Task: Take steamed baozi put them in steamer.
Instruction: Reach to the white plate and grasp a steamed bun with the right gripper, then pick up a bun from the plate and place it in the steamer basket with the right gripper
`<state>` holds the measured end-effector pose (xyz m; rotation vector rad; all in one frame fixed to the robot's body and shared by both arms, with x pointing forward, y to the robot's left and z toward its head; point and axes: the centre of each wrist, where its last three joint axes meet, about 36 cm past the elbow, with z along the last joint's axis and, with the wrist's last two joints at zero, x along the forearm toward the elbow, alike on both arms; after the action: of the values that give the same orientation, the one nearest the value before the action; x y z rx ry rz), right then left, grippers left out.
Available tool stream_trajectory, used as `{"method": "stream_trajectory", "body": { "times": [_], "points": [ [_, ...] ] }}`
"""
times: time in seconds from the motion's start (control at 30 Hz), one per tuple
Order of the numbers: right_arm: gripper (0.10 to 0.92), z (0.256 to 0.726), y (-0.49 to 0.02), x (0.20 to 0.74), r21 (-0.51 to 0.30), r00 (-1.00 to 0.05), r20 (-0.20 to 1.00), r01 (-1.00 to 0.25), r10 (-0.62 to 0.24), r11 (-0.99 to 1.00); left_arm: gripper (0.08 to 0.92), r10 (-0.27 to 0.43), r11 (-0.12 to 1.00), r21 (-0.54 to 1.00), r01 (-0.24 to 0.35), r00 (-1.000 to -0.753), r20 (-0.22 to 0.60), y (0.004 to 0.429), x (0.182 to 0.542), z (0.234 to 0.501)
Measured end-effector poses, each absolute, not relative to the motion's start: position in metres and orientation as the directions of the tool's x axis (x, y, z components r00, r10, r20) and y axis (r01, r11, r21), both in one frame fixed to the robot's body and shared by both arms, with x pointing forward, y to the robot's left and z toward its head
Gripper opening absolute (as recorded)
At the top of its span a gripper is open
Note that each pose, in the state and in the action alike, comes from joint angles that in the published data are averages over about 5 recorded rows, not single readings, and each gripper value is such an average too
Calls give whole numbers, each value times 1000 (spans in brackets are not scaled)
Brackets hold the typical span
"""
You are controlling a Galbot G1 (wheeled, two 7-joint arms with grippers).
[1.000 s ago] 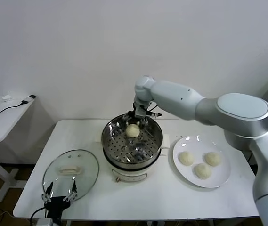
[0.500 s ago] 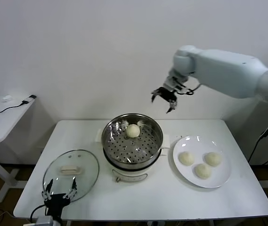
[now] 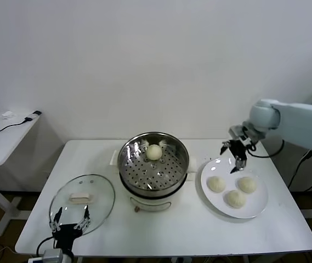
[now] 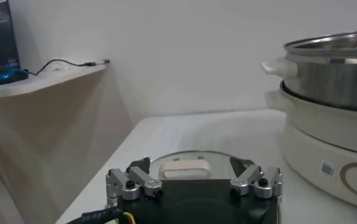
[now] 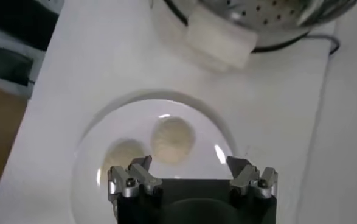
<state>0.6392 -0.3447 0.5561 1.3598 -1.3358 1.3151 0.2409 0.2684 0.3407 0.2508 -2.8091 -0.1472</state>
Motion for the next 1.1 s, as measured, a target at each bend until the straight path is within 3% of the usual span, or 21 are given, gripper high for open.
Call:
{"method": "stream_trajectory", "body": {
  "times": [0.63, 0.93, 1.1],
  "points": [
    [809, 457, -330, 639, -108, -114, 984, -993, -134, 54, 823, -199, 977, 135, -164, -930, 309, 272, 240, 336],
    [630, 456, -331, 638, -118, -127, 982, -990, -139, 71, 823, -196, 978, 132, -163, -931, 307, 269, 239, 337],
    [603, 480, -335, 642, -130, -139, 978, -989, -157, 68, 823, -193, 979, 130, -160, -933, 304, 267, 238, 339]
  ]
}}
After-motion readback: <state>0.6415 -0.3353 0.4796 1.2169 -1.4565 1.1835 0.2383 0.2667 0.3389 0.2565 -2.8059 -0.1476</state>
